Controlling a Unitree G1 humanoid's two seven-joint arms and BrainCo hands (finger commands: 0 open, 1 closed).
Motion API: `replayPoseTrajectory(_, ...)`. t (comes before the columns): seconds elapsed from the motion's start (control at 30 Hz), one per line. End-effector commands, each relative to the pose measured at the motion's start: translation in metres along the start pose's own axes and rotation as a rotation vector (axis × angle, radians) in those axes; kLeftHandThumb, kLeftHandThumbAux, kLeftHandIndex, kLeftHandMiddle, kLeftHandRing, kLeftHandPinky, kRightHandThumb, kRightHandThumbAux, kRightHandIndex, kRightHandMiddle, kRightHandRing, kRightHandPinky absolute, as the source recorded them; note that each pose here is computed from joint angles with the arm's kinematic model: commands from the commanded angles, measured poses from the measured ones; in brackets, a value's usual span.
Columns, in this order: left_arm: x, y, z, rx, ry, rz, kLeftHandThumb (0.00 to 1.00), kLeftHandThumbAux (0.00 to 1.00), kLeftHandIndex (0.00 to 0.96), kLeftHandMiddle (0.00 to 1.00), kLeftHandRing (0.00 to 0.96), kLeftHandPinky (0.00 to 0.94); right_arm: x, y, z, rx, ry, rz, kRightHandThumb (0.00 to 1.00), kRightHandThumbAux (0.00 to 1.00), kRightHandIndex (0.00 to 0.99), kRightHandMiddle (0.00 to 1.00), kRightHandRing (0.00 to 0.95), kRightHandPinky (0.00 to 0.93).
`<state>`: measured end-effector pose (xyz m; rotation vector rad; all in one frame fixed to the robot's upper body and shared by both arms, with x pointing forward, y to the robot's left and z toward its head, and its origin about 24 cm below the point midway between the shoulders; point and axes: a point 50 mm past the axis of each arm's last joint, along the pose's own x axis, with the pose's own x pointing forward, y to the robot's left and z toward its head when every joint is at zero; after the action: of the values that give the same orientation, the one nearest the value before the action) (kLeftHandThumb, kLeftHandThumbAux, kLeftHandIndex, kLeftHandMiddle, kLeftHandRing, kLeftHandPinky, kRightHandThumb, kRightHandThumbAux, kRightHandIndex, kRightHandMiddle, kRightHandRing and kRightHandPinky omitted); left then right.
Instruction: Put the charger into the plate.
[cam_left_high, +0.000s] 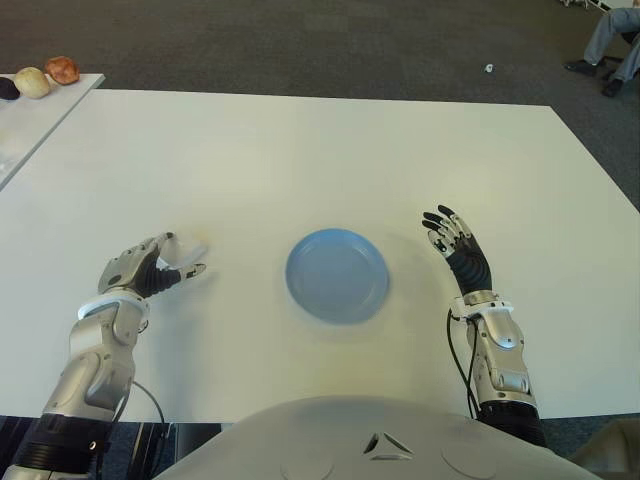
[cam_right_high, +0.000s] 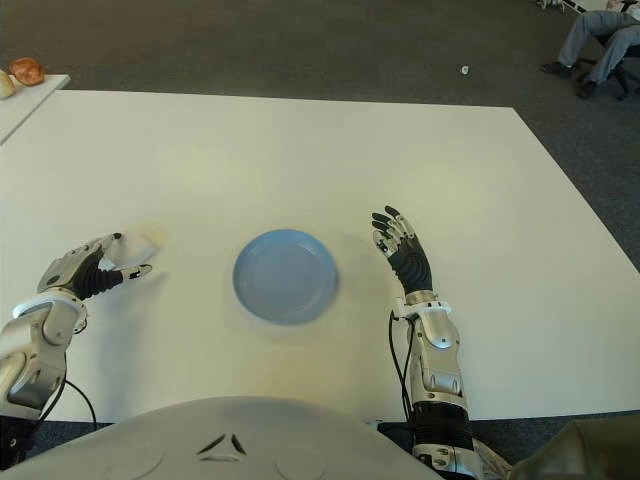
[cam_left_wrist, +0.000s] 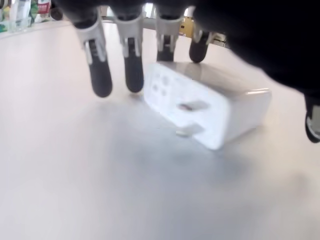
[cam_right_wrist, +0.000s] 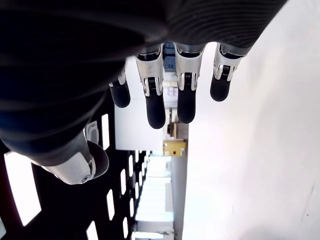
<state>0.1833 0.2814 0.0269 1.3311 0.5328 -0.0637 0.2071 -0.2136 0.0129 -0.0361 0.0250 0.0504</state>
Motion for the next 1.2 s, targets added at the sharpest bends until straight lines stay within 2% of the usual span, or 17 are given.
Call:
replayPoseTrajectory(0.03, 0.0009, -0.0096, -0.001, -0.003, -0.016, -0.069, 0.196, 0.332, 0.059, 0.193, 0.237, 0.297, -0.0018, -0.0023, -0.002, 0.005, 0.015, -0.005, 0.026, 0.589, 0.098, 0.216, 0.163, 0.097)
replayPoseTrajectory(0.7, 0.0024, -0.0097, -0.0017, 0.0, -0.055, -0.087, 0.245, 0.372, 0.077, 0.23, 0.258, 0.273, -0.0023, -0.0029, -0.0017, 0.006, 0.018, -0.01, 0.018, 0.594, 0.1, 0.22, 0.166, 0.098)
replayPoseTrajectory(1.2, 0.0051, -0.0076, -0.004, 0.012, -0.084, -0.08, 0.326, 0.34, 0.061, 0.187, 0.207, 0.238, -0.0022, -0.002, -0.0008, 0.012, 0.012, -0.008, 0.018, 0.605, 0.103, 0.224, 0.171, 0.105)
